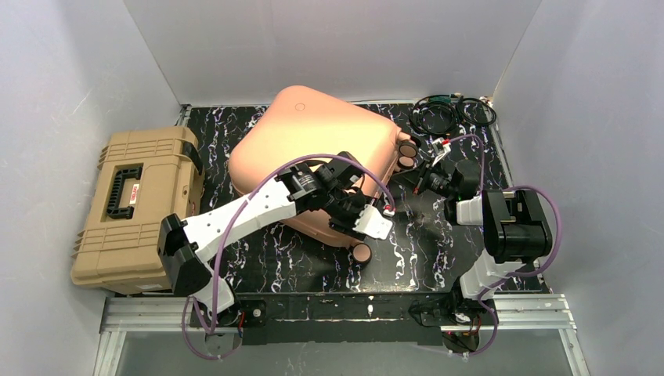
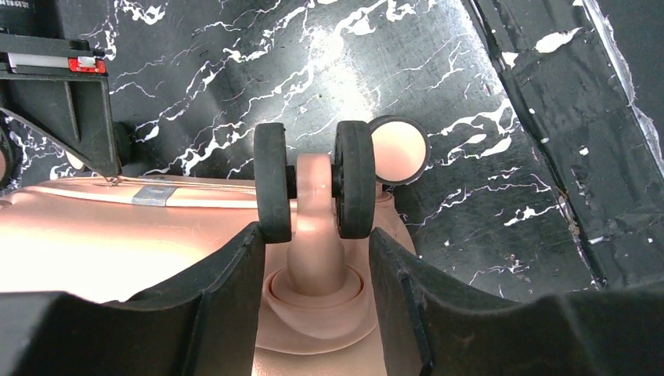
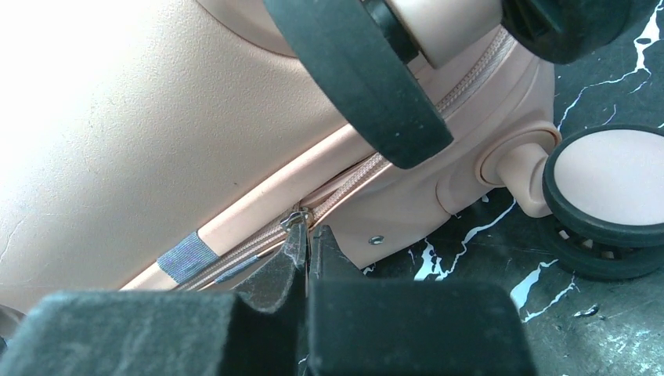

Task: Pack the luggage
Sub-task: Zip the luggage at the center of the board.

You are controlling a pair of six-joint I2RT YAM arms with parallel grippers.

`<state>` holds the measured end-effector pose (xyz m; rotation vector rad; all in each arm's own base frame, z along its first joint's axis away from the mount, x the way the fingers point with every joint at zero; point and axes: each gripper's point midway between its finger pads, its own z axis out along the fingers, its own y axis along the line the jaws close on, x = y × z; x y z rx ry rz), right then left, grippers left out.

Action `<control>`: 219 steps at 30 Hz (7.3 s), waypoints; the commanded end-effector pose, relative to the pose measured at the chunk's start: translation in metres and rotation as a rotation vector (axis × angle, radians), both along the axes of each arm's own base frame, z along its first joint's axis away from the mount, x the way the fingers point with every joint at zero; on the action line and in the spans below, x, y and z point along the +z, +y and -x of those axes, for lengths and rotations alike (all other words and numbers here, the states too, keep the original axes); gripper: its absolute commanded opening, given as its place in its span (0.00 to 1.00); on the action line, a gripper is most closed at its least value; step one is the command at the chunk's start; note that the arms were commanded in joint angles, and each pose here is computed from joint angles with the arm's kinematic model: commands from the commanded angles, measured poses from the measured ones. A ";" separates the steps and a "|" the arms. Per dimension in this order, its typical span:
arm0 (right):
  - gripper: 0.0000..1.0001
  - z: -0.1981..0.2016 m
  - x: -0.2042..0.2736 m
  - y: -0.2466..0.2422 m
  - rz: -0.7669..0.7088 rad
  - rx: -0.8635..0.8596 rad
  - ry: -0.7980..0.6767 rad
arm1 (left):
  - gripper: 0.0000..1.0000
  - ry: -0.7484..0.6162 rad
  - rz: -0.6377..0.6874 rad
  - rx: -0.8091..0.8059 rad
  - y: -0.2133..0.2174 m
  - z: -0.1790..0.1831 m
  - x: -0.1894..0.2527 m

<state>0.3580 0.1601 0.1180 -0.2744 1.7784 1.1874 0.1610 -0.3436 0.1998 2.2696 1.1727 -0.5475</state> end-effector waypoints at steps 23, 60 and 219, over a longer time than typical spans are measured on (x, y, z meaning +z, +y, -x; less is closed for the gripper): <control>0.01 -0.066 0.054 -0.117 0.579 -0.532 -0.789 | 0.00 0.529 -0.347 0.045 0.133 0.131 0.006; 0.01 0.020 0.058 -0.055 0.541 -0.293 -0.821 | 0.87 0.235 0.032 0.036 -0.057 0.024 0.066; 0.69 0.023 0.023 -0.097 0.798 -0.138 -0.810 | 0.00 0.218 -0.023 0.390 0.031 -0.011 0.082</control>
